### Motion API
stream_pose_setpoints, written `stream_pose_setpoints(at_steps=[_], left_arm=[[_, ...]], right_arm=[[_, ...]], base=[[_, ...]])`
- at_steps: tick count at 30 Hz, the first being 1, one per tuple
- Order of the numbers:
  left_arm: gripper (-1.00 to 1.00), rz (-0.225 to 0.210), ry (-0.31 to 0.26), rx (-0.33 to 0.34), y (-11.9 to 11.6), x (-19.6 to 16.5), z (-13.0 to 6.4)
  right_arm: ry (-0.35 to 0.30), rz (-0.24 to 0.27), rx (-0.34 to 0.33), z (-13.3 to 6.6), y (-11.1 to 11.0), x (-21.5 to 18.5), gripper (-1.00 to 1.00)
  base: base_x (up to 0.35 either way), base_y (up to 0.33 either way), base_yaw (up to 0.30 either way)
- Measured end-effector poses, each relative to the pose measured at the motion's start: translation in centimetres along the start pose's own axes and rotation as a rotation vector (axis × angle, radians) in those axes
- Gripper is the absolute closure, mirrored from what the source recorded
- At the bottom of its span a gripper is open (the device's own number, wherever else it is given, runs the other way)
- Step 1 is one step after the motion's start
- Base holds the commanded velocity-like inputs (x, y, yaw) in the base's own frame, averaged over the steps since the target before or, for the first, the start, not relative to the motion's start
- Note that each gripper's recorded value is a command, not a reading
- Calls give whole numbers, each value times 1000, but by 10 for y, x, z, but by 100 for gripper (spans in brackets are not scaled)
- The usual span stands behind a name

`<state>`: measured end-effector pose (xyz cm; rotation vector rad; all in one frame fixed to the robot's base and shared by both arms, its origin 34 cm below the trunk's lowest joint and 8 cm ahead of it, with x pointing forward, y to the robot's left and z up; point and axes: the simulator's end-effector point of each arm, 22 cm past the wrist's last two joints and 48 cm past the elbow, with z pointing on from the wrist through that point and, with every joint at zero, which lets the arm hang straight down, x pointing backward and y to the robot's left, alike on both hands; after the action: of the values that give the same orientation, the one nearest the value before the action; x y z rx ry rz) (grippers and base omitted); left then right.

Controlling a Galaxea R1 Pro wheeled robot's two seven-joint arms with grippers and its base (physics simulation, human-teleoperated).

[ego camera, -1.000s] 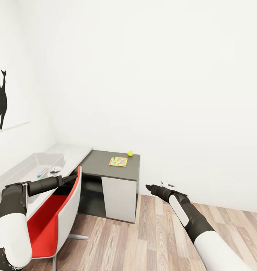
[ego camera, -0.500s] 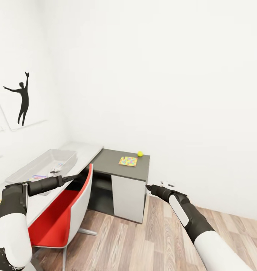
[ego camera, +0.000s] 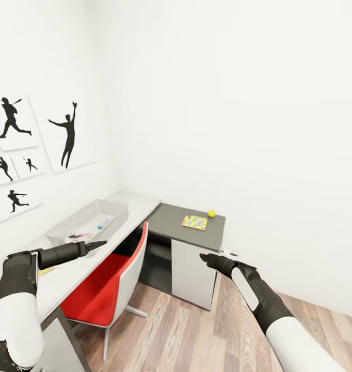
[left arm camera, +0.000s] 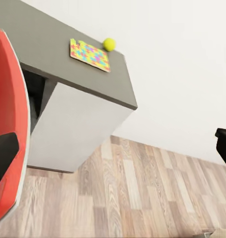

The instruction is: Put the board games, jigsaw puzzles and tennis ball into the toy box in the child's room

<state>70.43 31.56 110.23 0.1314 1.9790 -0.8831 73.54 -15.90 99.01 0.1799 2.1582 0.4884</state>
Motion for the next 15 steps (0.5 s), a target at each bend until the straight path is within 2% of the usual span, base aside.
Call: stream_pose_setpoints(at_steps=[5, 15], left_arm=[[-100, 1, -1, 0, 0, 0, 0], [-100, 2, -1, -1, 0, 0, 0]], right_arm=[[-1, 0, -1, 0, 0, 0, -100], [0, -1, -1, 0, 1, 0, -100]], base=[[0, 0, 118], [0, 0, 29]])
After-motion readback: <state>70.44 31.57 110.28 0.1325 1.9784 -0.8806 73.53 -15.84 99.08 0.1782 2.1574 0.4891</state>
